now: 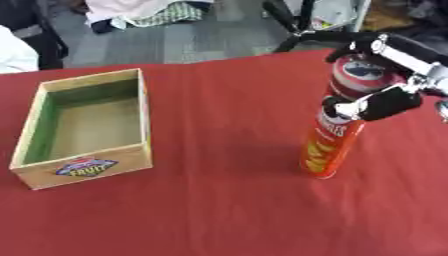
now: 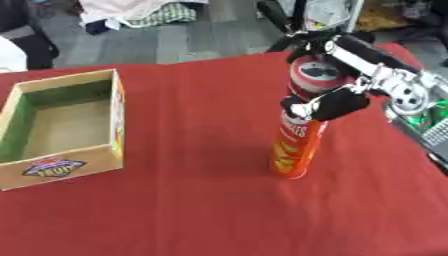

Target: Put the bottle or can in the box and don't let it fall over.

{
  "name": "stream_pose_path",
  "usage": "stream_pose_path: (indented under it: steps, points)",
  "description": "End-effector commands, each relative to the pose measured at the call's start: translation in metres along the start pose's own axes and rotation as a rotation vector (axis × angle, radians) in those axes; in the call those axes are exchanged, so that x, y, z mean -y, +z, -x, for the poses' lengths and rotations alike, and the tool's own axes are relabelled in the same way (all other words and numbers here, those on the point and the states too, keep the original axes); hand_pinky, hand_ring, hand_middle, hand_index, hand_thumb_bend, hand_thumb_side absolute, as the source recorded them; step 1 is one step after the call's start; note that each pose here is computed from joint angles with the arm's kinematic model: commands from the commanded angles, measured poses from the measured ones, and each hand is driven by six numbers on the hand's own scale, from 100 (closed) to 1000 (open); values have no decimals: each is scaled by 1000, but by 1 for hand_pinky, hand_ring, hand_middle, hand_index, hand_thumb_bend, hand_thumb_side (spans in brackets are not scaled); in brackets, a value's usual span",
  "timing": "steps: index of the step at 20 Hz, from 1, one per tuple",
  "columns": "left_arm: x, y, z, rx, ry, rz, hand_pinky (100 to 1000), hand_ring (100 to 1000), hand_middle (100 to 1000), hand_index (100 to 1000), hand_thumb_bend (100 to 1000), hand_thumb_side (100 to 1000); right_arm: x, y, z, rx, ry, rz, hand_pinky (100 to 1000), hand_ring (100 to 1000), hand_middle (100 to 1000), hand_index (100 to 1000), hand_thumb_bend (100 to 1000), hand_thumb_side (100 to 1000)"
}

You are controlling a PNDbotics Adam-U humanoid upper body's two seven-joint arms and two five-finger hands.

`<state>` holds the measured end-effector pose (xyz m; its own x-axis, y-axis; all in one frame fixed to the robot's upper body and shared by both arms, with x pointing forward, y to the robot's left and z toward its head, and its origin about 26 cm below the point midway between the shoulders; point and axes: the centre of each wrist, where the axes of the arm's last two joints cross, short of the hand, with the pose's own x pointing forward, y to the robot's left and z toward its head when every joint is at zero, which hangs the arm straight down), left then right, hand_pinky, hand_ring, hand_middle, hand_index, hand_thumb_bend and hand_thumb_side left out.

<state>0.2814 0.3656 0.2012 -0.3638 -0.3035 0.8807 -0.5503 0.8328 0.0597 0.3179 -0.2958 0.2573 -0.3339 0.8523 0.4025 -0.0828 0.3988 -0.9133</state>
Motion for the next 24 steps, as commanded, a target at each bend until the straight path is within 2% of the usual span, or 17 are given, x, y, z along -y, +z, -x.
stream_pose_path:
  steps: [1, 14, 24]
  points:
    - [-3, -4, -11, 46, -4, -9, 921, 839, 772, 731, 557, 744, -3, 0, 5, -13, -13, 5, 183, 483, 506, 511, 100, 100]
    - [-2, -5, -13, 54, -3, -13, 924, 839, 770, 728, 556, 743, -3, -1, 6, -9, -63, 83, 110, 426, 414, 434, 100, 100]
    - [-3, -6, -14, 61, -9, -15, 925, 839, 771, 728, 559, 740, 19, 5, -11, 22, -63, 97, 101, 413, 398, 420, 100, 100]
